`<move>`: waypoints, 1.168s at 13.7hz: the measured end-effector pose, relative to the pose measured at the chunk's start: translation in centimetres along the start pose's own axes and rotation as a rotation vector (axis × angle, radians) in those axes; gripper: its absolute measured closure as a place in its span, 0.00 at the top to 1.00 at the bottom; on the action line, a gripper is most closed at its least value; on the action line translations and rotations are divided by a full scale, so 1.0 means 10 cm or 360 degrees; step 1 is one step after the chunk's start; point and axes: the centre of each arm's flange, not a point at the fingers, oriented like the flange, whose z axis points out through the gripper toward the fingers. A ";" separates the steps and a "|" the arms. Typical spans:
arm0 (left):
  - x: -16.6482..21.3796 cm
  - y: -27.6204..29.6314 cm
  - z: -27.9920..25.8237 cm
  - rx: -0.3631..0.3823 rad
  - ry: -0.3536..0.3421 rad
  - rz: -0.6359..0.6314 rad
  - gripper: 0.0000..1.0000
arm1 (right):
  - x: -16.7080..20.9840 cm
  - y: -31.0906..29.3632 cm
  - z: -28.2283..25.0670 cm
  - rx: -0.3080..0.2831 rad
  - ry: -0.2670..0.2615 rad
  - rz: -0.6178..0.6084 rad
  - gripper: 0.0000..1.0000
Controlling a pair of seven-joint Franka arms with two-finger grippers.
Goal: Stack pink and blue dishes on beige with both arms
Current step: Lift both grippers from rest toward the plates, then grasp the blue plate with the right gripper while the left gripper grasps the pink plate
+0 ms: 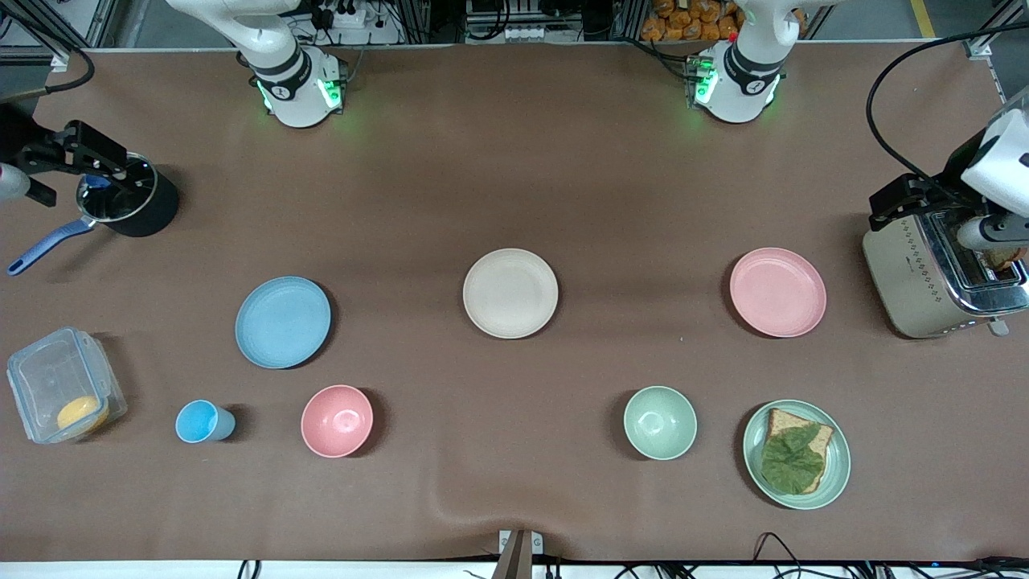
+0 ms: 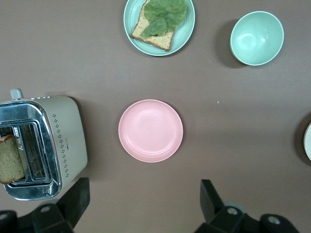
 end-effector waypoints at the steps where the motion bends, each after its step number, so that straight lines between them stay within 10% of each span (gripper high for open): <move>1: 0.00 0.01 0.00 0.0000 -0.0001 0.0002 1.00 | 0.00 0.00 0.01 0.0001 -0.0004 0.0000 1.00; 7: 0.05 -0.06 0.22 0.0002 -0.0071 -0.0019 1.00 | 0.00 -0.02 0.03 0.0002 -0.0011 -0.0005 1.00; 16: -0.03 -0.86 2.62 -0.0037 -0.0009 -0.0242 1.00 | 0.12 0.00 0.64 0.0016 -0.0118 -0.0004 1.00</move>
